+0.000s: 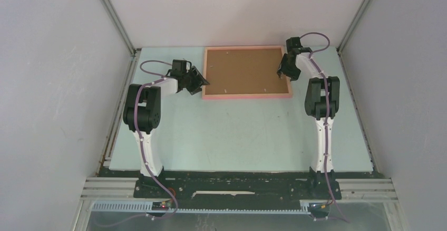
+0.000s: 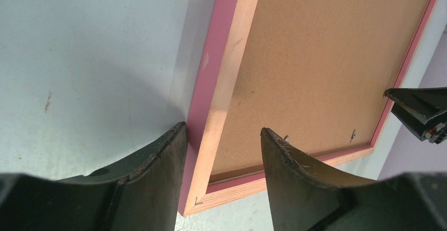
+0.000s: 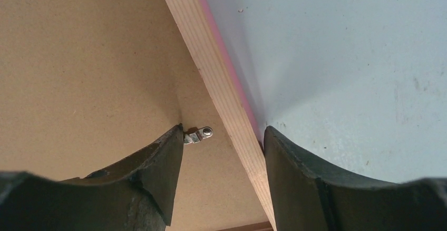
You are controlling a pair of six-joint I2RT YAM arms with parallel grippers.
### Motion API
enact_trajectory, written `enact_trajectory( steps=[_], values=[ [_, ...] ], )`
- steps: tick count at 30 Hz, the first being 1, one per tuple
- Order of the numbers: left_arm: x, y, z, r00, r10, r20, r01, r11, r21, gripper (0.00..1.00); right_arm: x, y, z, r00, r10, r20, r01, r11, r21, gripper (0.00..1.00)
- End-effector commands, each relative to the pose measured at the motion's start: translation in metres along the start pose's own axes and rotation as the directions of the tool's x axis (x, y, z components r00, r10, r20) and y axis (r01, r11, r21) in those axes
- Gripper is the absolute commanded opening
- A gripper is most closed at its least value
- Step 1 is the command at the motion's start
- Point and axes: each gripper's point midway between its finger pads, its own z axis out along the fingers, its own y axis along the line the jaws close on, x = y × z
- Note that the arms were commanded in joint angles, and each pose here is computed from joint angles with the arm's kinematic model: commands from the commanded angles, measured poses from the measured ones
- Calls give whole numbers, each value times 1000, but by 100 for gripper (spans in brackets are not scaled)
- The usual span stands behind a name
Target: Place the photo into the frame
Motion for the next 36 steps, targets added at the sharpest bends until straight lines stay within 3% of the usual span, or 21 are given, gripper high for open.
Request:
enact_trajectory(
  steps=[1,6,17,20,23,32,36],
  values=[
    [-6,-16,-8,999,36,16,-37,998,44,60,30,12,-15,994,-61,-91,58,998,-35,65],
    [-6,-16,-9,999,34,14,-35,998,48,60,33,7,-15,993,-66,-100,65,998,-12,59],
    [-6,-16,-9,999,30,14,-30,998,53,60,34,1,-16,993,-69,-98,66,997,-30,29],
    [-7,-17,-10,999,31,16,-32,998,55,60,33,10,-18,992,-80,-99,73,994,-76,47],
    [-6,-17,-9,999,29,15,-30,998,57,60,33,12,-20,991,-99,-92,95,994,-54,54],
    [-6,-17,-9,1000,27,12,-28,998,61,60,43,9,-20,988,-102,-120,97,994,-48,61],
    [-6,-18,-9,1000,29,11,-29,998,64,59,46,5,-20,986,-108,-124,104,994,-39,54]
  ],
)
